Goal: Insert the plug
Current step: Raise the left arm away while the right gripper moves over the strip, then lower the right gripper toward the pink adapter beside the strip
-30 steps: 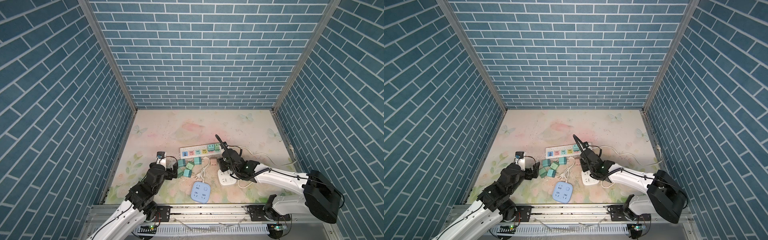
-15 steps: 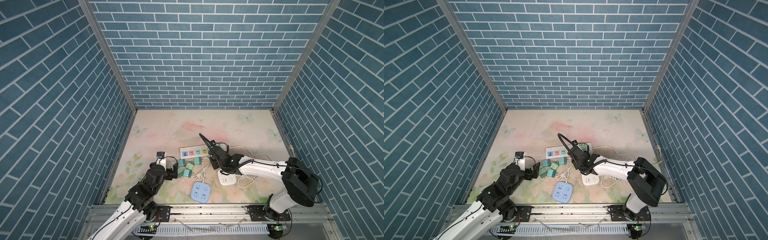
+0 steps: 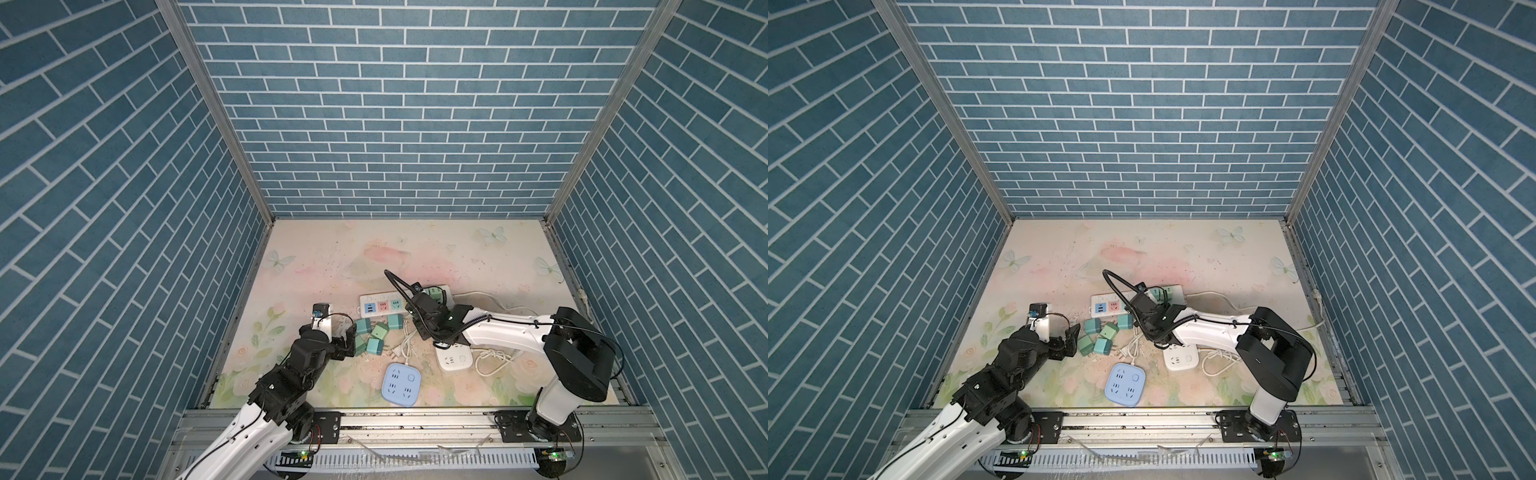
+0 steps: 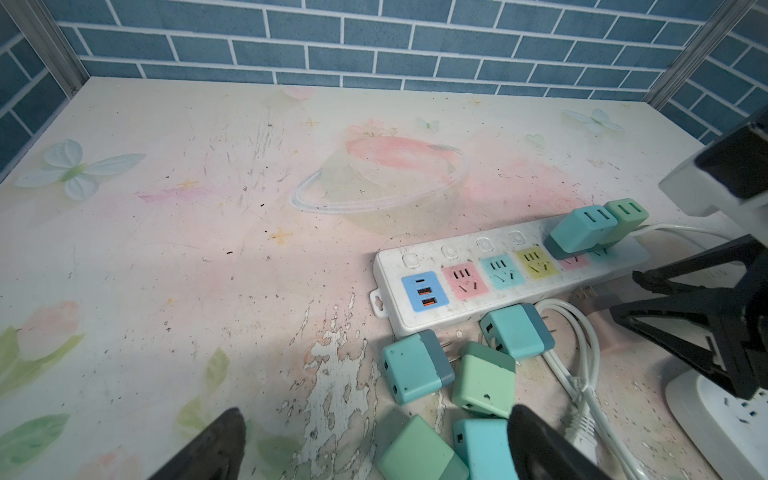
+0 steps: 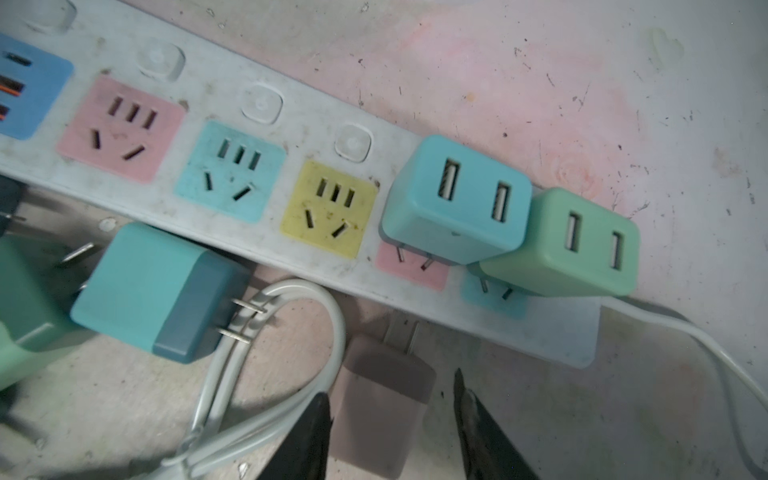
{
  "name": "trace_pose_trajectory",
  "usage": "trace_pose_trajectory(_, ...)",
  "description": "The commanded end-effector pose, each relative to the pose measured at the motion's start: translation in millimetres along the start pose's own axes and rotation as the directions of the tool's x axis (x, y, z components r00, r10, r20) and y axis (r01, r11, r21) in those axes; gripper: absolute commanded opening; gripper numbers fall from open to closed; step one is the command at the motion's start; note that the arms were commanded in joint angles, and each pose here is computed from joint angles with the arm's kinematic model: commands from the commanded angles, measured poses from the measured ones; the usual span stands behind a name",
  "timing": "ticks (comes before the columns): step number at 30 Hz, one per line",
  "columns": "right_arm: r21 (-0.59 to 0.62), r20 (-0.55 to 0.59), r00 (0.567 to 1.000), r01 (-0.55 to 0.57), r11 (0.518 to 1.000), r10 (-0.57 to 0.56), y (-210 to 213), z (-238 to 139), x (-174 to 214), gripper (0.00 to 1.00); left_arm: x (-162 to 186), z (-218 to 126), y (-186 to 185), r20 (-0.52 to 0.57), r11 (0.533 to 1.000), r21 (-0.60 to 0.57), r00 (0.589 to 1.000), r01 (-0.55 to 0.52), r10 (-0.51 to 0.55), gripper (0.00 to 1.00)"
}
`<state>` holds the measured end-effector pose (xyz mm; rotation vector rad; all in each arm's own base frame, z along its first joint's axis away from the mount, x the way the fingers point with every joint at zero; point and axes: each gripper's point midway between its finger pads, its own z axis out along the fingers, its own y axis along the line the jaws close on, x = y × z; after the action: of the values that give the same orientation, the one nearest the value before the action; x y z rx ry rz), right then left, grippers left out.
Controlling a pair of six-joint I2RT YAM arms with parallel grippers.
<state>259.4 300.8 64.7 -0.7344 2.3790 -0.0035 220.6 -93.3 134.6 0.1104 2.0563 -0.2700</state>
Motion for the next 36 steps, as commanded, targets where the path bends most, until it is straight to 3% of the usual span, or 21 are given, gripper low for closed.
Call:
trace_pose_trajectory(1,0.022,-0.012,0.999,0.030,0.999,-0.030,2,0,-2,0.51,-2,-2,-1,0.006,1.000,0.011,1.000,0.009,-0.009,0.99)
trace_pose_trajectory(13,0.038,-0.034,0.998,0.047,0.998,-0.045,7,9,-2,0.51,-2,-2,-2,0.007,1.000,0.014,1.000,0.010,-0.010,0.99)
trace_pose_trajectory(23,0.134,-0.058,0.997,0.067,0.989,-0.060,-6,21,1,0.52,-2,-2,-2,0.007,1.000,0.016,1.000,0.010,-0.010,0.99)
trace_pose_trajectory(36,0.188,-0.069,0.995,-0.053,0.981,0.067,-54,17,26,0.52,-2,-4,-2,0.013,1.000,0.022,1.000,0.012,-0.012,1.00)
